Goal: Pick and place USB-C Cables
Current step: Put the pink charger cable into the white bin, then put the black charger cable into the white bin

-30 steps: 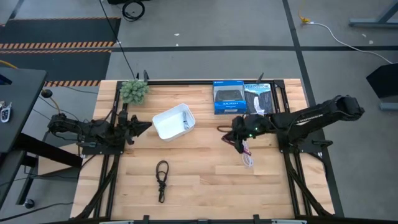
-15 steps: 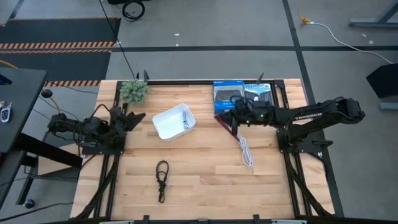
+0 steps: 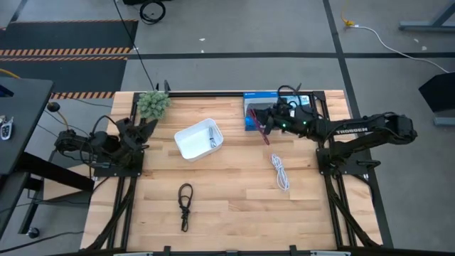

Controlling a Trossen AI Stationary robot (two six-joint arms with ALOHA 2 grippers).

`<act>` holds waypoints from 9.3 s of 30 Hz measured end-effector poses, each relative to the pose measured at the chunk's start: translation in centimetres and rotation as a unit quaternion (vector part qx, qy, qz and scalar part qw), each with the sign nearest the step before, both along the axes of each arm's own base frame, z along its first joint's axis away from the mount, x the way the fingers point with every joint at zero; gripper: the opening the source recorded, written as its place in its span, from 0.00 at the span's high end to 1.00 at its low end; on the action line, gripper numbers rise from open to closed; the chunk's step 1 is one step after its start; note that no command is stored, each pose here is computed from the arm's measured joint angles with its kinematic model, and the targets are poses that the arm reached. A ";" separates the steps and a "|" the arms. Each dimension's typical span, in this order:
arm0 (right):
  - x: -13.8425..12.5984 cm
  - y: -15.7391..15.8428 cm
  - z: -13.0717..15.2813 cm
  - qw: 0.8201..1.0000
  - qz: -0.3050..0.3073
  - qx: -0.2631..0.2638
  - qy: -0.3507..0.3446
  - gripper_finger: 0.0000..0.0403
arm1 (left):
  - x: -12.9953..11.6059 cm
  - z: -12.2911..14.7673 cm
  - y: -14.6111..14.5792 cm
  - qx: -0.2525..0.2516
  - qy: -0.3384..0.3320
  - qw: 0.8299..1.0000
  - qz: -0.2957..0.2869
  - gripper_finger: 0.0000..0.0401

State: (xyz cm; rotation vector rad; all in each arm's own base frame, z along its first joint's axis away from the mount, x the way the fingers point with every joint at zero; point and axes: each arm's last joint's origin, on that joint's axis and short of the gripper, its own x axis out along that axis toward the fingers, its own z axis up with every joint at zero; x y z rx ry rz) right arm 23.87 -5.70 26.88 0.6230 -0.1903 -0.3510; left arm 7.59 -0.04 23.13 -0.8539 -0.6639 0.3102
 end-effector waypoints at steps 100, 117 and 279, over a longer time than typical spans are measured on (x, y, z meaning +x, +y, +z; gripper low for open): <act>6.0 -0.5 9.7 0.953 0.064 -0.258 0.145 0.68 | 21.7 7.3 3.2 -0.012 0.253 0.943 -0.214 0.89; 4.9 1.3 10.9 0.954 0.067 -0.263 0.129 0.69 | 19.0 2.5 5.3 -0.103 0.502 0.837 -0.192 0.91; 0.9 0.1 10.1 0.953 0.025 -0.163 0.256 0.84 | 15.8 -8.9 -20.9 -0.378 0.663 0.635 -0.116 0.69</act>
